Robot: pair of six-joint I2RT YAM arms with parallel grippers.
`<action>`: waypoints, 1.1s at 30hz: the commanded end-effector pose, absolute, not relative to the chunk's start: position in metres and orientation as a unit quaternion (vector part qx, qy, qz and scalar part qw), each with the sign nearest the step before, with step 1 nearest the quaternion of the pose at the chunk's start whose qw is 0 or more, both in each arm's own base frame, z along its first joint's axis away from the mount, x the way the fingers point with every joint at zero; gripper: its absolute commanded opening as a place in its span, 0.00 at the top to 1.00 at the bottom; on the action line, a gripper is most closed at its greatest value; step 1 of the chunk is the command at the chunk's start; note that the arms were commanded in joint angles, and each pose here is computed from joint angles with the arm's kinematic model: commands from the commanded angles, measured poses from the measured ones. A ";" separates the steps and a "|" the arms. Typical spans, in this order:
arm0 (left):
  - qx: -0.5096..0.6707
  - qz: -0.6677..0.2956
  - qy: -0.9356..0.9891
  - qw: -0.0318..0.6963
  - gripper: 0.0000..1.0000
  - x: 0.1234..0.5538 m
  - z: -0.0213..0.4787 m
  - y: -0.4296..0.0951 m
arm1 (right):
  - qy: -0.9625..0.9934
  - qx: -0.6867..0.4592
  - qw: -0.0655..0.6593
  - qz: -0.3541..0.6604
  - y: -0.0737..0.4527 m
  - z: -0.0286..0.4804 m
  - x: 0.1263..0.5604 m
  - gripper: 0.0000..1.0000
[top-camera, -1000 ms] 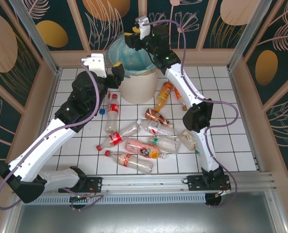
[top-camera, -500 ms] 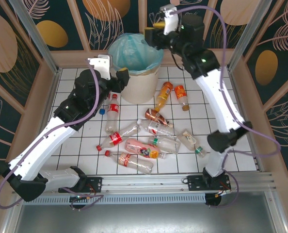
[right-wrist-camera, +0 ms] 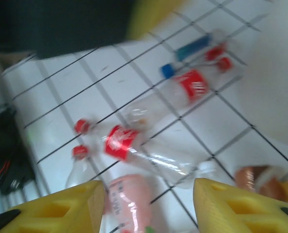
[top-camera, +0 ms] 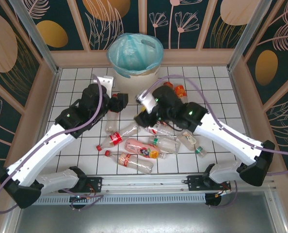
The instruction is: Put the plastic bottles in the bin
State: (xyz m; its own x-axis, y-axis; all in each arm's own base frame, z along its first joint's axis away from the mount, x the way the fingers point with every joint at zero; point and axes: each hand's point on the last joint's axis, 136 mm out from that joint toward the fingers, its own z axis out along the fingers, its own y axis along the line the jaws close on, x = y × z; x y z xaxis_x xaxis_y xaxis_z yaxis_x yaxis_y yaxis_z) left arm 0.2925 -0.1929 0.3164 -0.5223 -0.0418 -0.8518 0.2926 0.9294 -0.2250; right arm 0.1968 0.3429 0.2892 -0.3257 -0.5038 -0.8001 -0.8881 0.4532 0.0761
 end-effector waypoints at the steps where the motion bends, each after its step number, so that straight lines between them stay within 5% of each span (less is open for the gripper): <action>1: -0.022 -0.136 0.885 0.444 0.29 0.267 0.283 -0.148 | 0.705 -0.558 0.380 0.216 0.377 0.275 0.171 0.46; 10: -0.179 -0.115 0.869 0.447 0.31 0.219 0.245 -0.073 | 0.605 -0.704 0.334 0.167 0.464 0.201 0.158 0.47; 17: -0.248 -0.053 0.836 0.486 0.37 0.198 0.262 -0.019 | 0.557 -0.749 0.317 0.169 0.510 0.159 0.163 0.47; 33: -0.315 -0.045 0.756 0.572 0.35 0.173 0.283 0.034 | 0.525 -0.797 0.249 0.165 0.551 0.078 0.167 0.42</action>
